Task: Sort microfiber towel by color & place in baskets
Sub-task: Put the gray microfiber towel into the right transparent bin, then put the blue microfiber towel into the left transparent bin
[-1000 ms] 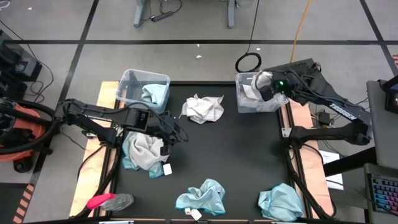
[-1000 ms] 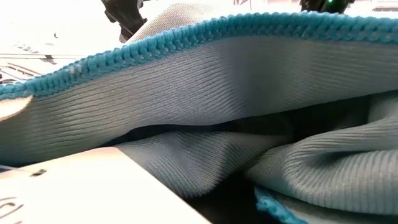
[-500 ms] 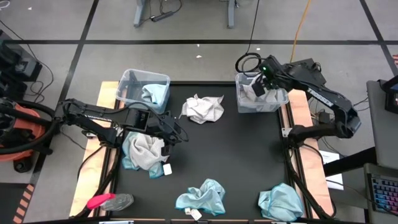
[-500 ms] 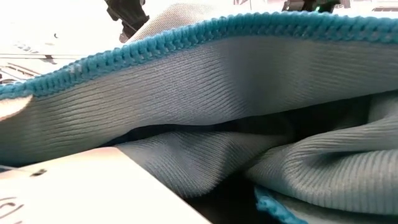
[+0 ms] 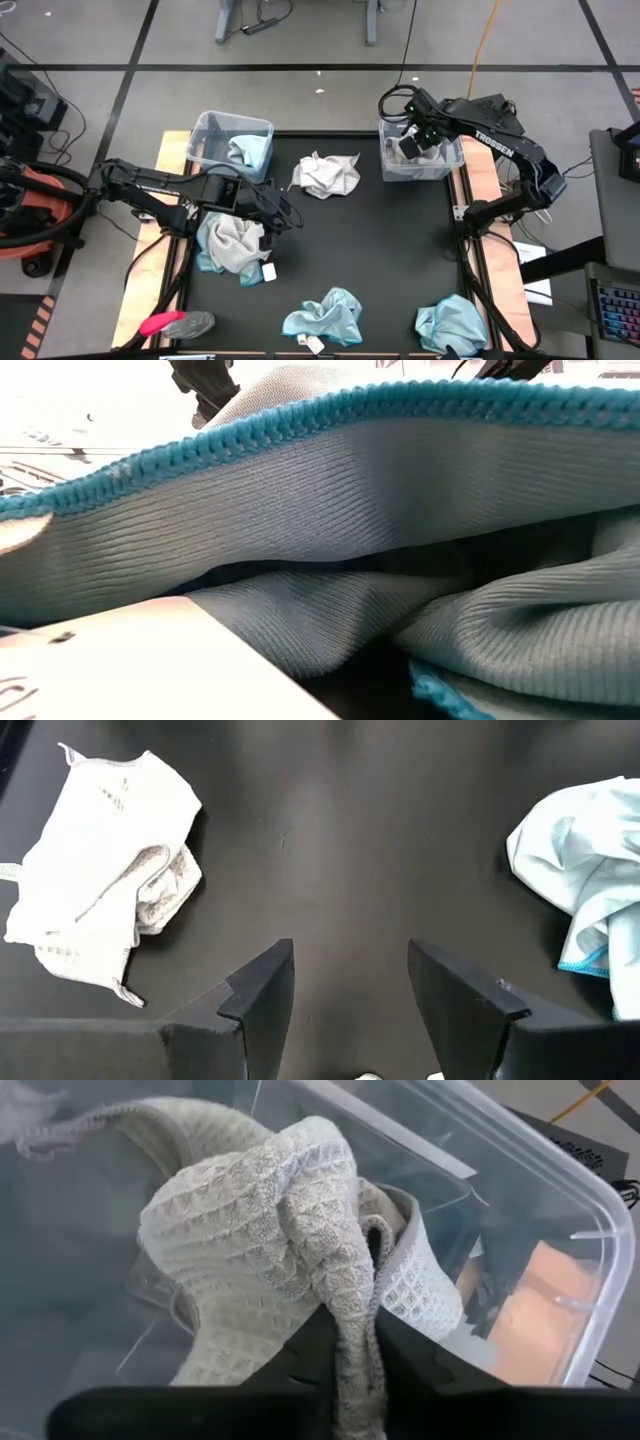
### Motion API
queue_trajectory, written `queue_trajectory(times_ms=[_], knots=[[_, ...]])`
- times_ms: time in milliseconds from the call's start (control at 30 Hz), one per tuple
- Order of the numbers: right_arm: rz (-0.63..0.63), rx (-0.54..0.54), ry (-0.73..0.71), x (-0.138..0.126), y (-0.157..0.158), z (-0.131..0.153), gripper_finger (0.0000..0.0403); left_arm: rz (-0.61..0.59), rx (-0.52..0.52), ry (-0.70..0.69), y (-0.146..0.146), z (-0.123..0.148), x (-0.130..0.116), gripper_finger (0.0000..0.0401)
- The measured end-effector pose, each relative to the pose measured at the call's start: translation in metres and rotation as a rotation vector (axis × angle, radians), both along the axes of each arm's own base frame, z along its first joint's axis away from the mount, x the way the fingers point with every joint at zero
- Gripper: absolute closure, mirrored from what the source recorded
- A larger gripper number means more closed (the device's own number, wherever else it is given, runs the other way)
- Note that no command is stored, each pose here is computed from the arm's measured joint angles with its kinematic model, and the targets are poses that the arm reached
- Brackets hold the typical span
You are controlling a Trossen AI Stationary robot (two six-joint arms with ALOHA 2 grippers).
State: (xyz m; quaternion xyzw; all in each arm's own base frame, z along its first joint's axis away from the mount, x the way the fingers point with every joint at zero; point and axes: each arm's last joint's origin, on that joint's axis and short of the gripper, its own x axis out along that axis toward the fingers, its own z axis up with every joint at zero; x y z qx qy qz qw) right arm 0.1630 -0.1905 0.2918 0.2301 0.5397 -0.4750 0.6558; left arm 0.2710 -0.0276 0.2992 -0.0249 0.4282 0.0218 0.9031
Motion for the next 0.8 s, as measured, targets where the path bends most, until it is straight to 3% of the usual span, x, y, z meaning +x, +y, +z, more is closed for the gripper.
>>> queue_trajectory(times_ms=[167,367,567,800], knots=[[-0.002,-0.023,-0.022,-0.006,0.006,0.009,0.0299,0.0,0.0,0.002,0.0,0.0,0.0,0.0198],[-0.048,-0.124,-0.142,-0.022,0.025,0.036,0.0212,-0.004,0.001,0.017,0.0,-0.001,-0.001,0.0198],[-0.013,-0.163,-0.454,-0.039,0.053,0.068,0.0146,-0.009,0.002,0.016,0.0,-0.001,-0.001,0.0198],[0.207,-0.084,-0.802,-0.047,0.093,0.095,0.0129,-0.029,-0.024,0.017,-0.001,-0.001,-0.001,0.0198]])
